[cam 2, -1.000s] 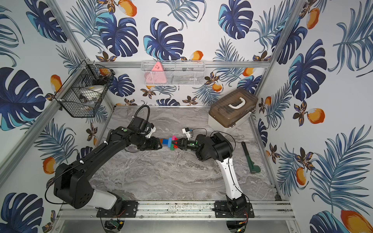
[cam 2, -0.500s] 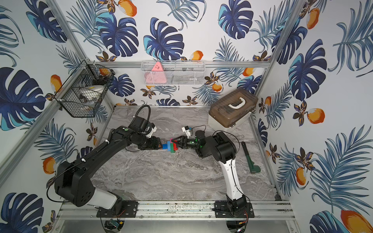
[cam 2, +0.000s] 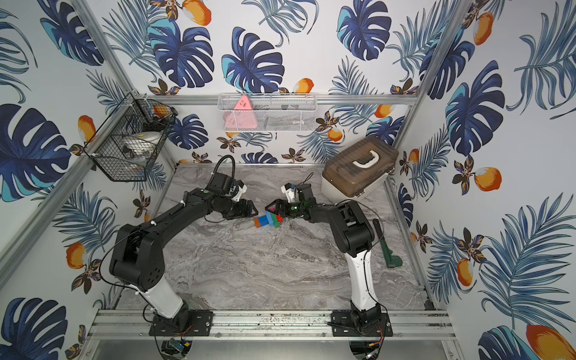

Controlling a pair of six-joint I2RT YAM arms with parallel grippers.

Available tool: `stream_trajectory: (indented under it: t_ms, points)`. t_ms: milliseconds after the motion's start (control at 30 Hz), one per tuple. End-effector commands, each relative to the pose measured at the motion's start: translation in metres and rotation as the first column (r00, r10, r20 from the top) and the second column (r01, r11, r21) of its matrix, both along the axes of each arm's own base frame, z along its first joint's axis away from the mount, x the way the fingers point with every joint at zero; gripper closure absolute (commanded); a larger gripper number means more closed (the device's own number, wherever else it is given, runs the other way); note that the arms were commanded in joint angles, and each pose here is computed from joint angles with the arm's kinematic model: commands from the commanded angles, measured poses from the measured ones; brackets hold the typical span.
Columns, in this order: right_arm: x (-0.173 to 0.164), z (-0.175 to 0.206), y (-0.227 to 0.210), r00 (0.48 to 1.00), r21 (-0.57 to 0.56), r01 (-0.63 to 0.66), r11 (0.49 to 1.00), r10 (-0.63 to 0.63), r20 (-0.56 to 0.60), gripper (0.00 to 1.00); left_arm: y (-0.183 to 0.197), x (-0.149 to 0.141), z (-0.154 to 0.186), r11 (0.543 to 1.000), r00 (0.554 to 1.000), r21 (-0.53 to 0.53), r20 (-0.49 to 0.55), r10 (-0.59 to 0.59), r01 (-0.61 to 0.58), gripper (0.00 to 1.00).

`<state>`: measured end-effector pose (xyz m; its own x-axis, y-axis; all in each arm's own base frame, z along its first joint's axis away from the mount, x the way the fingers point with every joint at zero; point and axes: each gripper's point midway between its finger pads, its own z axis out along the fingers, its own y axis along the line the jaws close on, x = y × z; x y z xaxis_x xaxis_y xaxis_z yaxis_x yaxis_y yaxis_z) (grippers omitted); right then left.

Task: Assemble a spoon with lego
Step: Place the lego brick at the center of the board, then adjust the lego brick at the center of the board.

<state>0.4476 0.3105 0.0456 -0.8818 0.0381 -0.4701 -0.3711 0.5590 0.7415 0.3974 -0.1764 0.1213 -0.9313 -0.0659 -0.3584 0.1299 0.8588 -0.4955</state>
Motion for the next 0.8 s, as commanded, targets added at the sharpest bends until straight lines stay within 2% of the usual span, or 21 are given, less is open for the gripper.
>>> stream_trajectory:
  t_ms: [0,100,167,367,533,767]
  points:
    - [-0.017,-0.056,-0.049,0.977,-0.289,0.083,0.954,-0.135,-0.165,0.00,-0.009,0.029,-0.001,0.998,0.995,-0.054,0.092,-0.024,0.029,0.18]
    - [-0.010,-0.044,-0.056,0.982,-0.317,0.088,0.944,-0.135,-0.130,0.00,-0.018,0.046,-0.011,0.994,0.994,-0.098,0.109,-0.030,0.041,0.10]
    - [-0.006,-0.032,-0.058,0.986,-0.326,0.093,0.941,-0.132,-0.100,0.00,-0.023,0.055,-0.016,0.992,0.992,-0.121,0.119,-0.033,0.047,0.01]
    - [-0.004,0.024,-0.067,0.992,-0.358,0.119,0.926,-0.124,0.009,0.00,-0.035,0.070,-0.038,0.981,0.994,-0.186,0.102,-0.028,0.047,0.01]
    - [-0.012,0.076,-0.085,0.986,-0.406,0.159,0.900,-0.125,0.108,0.00,-0.056,0.049,-0.056,0.973,0.996,-0.226,0.081,-0.038,0.055,0.01]
    - [-0.025,0.123,-0.120,0.966,-0.466,0.234,0.853,-0.147,0.214,0.00,-0.068,0.011,-0.061,0.976,0.997,-0.208,0.065,-0.049,0.062,0.01]
